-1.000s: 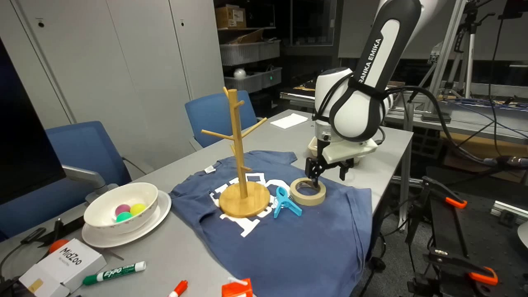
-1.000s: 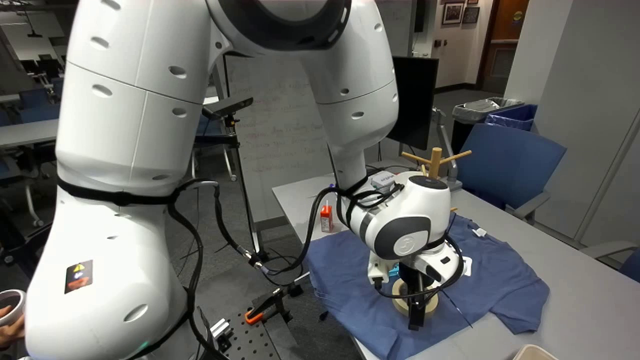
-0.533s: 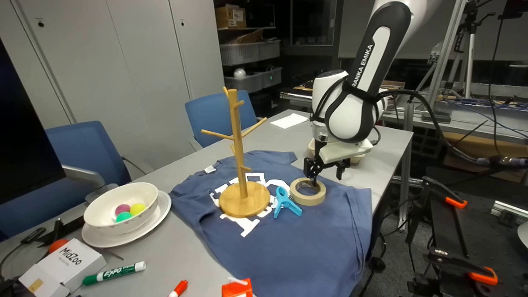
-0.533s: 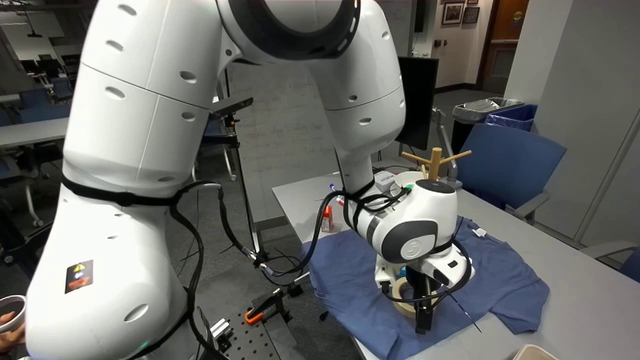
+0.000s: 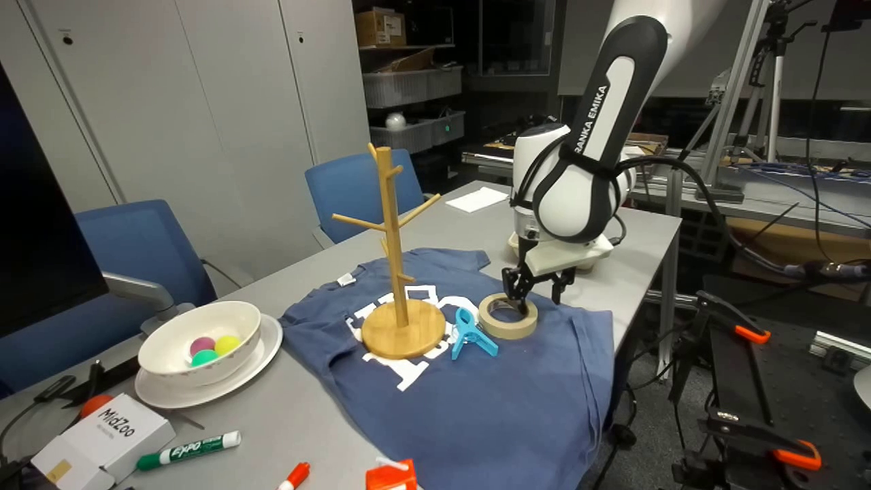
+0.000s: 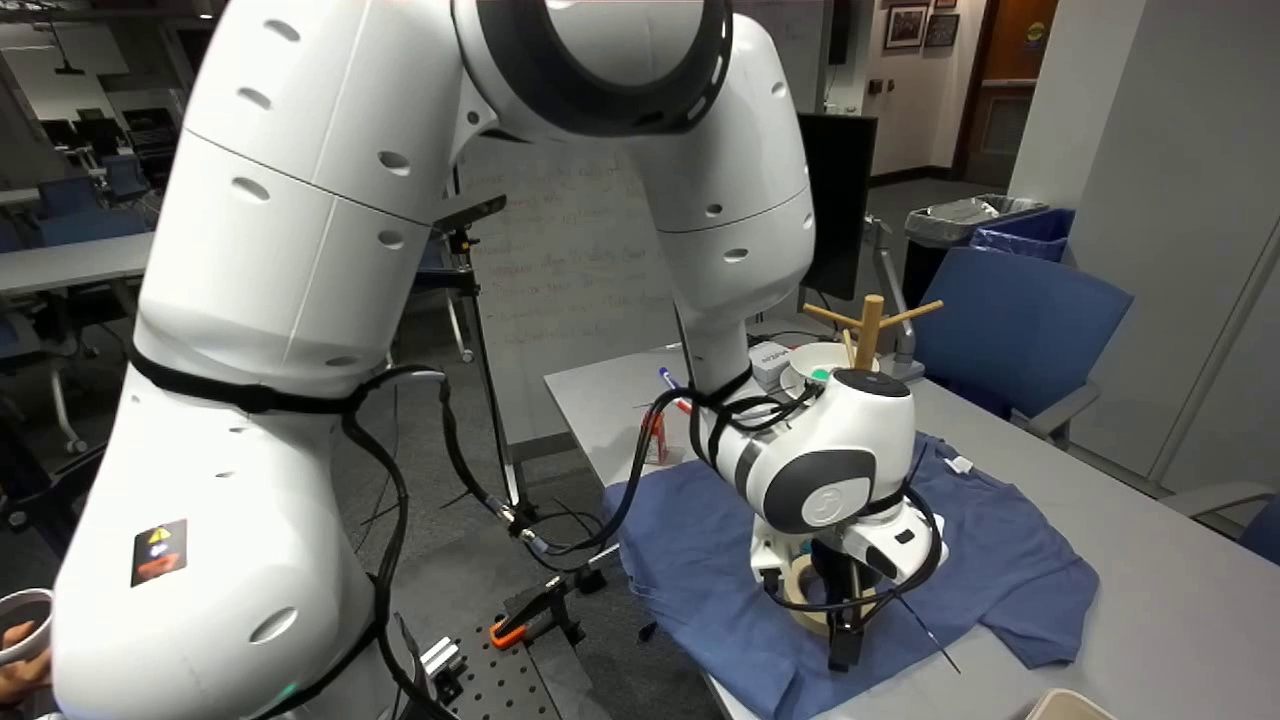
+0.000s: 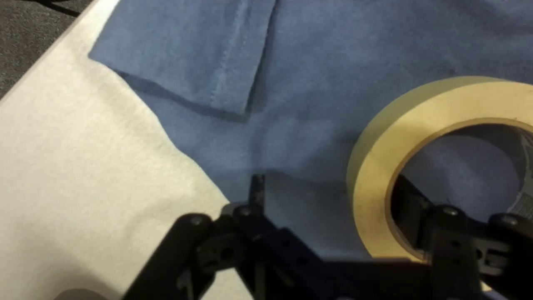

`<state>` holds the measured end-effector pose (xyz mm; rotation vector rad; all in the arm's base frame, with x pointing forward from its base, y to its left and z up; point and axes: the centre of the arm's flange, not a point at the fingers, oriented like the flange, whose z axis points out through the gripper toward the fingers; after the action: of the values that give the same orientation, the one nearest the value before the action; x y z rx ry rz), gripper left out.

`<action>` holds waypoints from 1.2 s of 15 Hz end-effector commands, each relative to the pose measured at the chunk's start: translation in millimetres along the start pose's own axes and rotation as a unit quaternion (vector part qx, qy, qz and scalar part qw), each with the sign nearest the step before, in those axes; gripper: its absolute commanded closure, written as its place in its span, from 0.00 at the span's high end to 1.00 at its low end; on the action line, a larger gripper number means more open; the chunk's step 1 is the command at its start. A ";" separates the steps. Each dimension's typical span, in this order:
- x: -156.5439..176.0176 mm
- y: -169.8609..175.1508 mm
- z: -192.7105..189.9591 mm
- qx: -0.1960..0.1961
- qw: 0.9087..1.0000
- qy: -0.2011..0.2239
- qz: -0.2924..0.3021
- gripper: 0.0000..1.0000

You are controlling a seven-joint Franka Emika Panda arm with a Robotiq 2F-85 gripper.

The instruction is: Hang the white masking tape on the wooden stand

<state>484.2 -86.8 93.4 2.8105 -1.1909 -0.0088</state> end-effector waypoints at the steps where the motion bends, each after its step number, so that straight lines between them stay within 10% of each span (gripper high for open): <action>1: 4.7 -3.9 4.6 0.005 1.000 0.007 -0.005 0.45; 7: 4.7 -8.5 1.4 0.006 1.000 0.011 -0.011 0.00; 18: 19.7 -7.7 -51.8 -0.005 0.998 0.059 -0.032 0.06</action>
<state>501.3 -88.8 117.2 2.7904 -1.1236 0.0939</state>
